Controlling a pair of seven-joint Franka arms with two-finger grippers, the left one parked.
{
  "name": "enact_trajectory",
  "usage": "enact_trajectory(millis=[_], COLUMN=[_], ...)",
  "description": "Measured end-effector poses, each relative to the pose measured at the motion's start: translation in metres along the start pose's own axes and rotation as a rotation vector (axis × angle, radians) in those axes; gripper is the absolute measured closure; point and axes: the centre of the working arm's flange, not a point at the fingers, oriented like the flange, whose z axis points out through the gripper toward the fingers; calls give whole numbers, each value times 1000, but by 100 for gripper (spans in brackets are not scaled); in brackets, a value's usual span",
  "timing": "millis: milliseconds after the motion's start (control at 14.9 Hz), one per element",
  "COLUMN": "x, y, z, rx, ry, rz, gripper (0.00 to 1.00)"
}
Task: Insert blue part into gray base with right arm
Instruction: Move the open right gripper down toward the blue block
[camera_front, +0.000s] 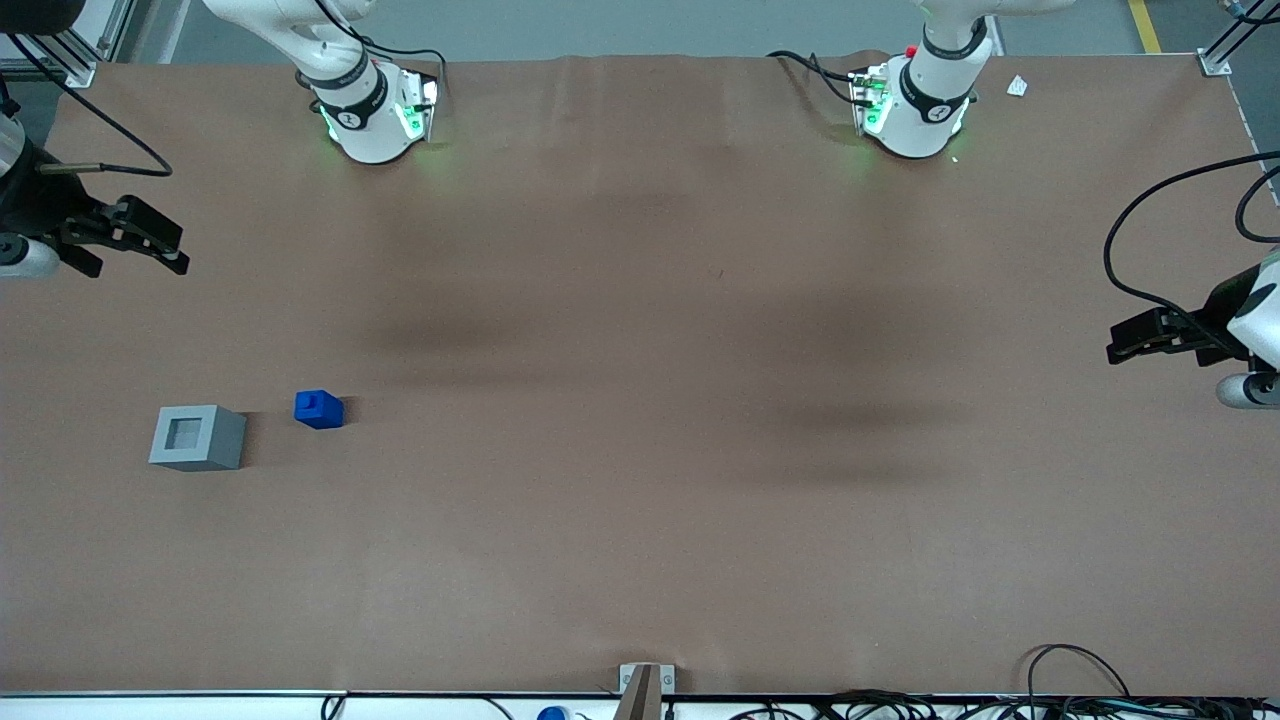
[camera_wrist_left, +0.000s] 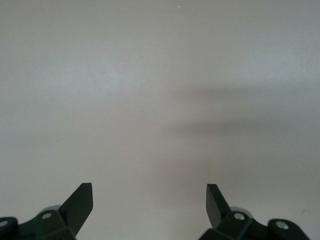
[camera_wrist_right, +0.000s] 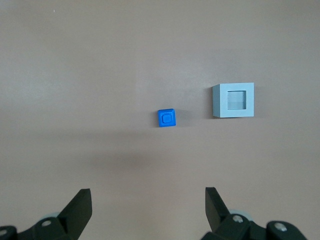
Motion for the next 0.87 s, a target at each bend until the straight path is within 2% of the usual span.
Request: enact_trajectory(millis=[201,536,872], x=[1,14,28], y=[0,-3,-2], z=[2,0,27], rx=[0,1,1], ry=[-3,16,-33], rz=[0,-5,-4], gripper=[0,0,0])
